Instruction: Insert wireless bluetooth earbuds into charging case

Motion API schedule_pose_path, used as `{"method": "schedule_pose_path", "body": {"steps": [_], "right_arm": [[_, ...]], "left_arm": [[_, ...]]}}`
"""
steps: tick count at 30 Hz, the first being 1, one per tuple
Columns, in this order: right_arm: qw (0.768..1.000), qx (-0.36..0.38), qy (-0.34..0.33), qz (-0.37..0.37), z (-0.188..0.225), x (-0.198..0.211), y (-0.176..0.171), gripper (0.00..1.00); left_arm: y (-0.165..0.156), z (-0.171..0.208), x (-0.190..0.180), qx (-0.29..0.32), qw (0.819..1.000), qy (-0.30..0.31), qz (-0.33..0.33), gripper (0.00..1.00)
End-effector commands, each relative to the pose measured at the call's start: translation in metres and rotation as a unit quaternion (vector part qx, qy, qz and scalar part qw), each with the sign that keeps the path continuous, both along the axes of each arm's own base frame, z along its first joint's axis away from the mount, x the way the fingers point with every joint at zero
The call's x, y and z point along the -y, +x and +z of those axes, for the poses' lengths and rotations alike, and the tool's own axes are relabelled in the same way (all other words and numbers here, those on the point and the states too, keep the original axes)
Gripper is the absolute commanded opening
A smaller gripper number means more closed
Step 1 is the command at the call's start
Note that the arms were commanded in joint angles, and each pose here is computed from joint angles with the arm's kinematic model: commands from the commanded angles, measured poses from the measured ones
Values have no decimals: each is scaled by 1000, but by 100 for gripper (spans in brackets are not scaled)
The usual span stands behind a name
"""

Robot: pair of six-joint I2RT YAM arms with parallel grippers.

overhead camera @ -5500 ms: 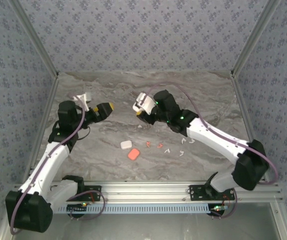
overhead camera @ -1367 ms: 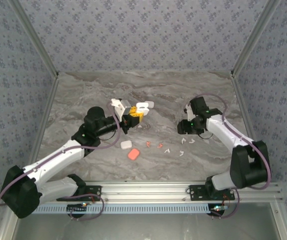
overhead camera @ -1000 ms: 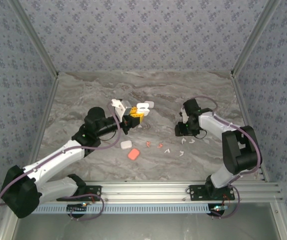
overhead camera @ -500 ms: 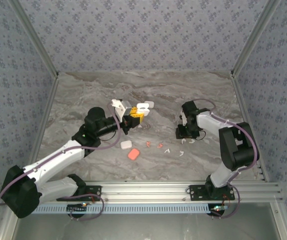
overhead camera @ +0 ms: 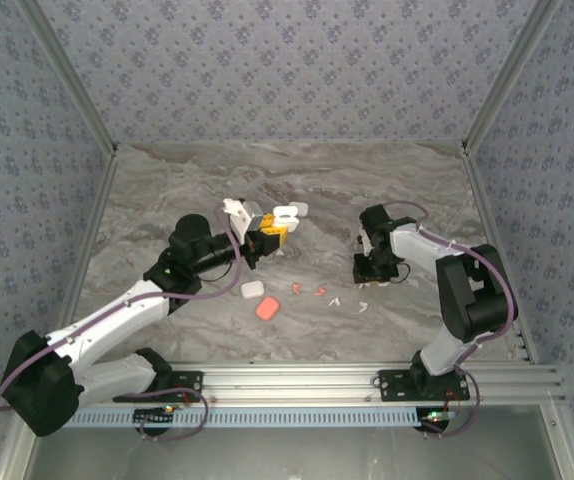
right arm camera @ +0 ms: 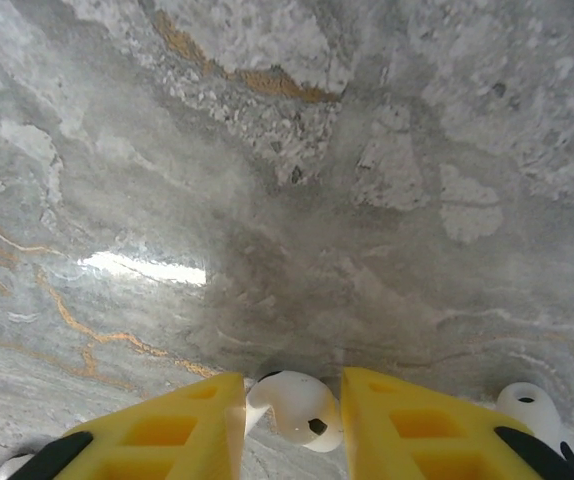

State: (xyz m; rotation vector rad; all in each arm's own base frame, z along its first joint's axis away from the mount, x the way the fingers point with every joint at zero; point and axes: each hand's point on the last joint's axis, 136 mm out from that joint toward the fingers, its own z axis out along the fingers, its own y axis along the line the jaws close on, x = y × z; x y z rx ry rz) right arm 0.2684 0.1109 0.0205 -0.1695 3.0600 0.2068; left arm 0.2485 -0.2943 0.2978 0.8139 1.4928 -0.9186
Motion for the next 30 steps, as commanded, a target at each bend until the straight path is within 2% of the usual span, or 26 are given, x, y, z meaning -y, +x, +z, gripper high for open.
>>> {"method": "schedule_pose_path", "body": {"steps": [1,9,18,22,25,30], "right_arm": [[1000,-15,-14,-1,1,4,-10,31],[1000,-21,-18,1,-5,5,-11,26],[1000,8,-7,14,2,0,-1,17],[997,71,9,32,31,-6,10,17],[988,139,36,50,68,-15,21,17],[950,277,113,88,154,-40,33,16]], "left_arm": [[-2,12,0,26,1000,-9,0,0],[-1,12,0,25,1000,-8,1,0],[-2,12,0,25,1000,-6,1,0],[-3,12,1,20,1000,-9,-3,0],[-3,11,3,11,1000,-17,-10,0],[-2,5,10,-14,999,-29,-22,0]]}}
